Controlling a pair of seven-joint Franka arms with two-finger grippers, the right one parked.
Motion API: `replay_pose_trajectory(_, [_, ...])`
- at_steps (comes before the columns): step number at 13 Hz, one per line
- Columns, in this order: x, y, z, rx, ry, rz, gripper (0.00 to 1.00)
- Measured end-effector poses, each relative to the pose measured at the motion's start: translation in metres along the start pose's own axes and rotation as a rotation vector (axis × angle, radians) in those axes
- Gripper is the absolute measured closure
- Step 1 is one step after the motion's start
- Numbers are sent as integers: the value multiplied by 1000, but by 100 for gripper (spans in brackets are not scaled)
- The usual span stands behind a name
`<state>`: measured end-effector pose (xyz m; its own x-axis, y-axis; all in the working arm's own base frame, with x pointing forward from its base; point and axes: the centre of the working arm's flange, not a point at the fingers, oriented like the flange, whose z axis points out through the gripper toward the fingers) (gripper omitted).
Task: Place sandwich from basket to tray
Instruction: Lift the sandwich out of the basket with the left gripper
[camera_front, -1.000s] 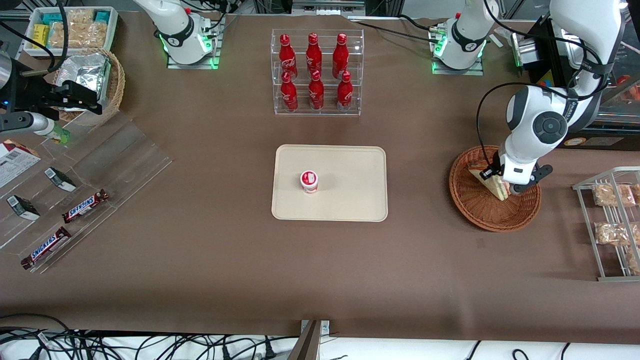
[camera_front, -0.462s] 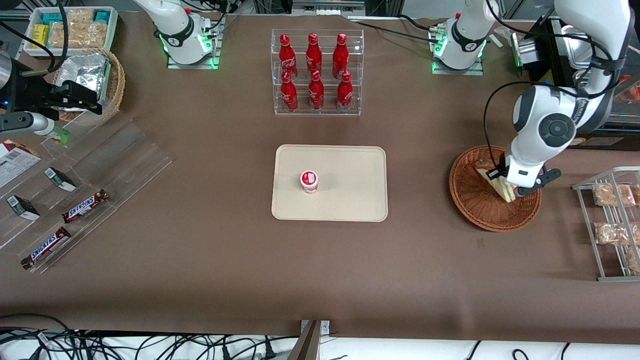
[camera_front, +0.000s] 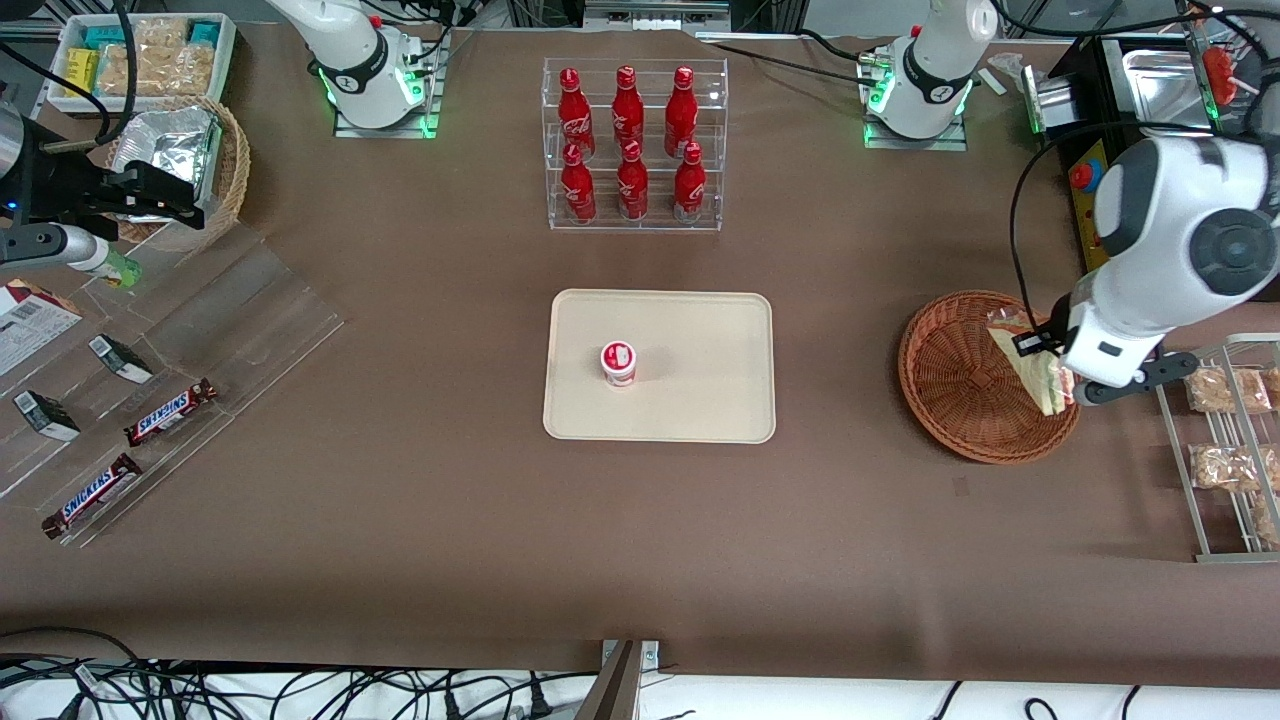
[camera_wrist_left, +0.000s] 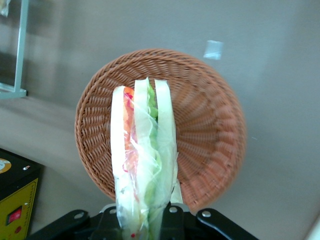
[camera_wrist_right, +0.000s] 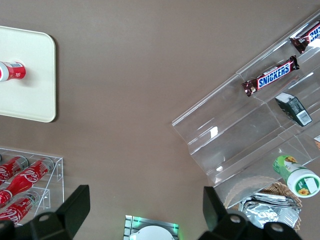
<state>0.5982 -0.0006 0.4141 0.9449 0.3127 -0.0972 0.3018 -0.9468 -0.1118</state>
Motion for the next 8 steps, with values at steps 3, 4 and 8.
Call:
replay_pose_trajectory(3, [0,18,-38,-44,22,107,81])
replay_pose_trajectory(4, [-5,35,-46,-53,36,148,81])
replay_pose_trajectory(8, [-54,133,-63,-95,49,355,81])
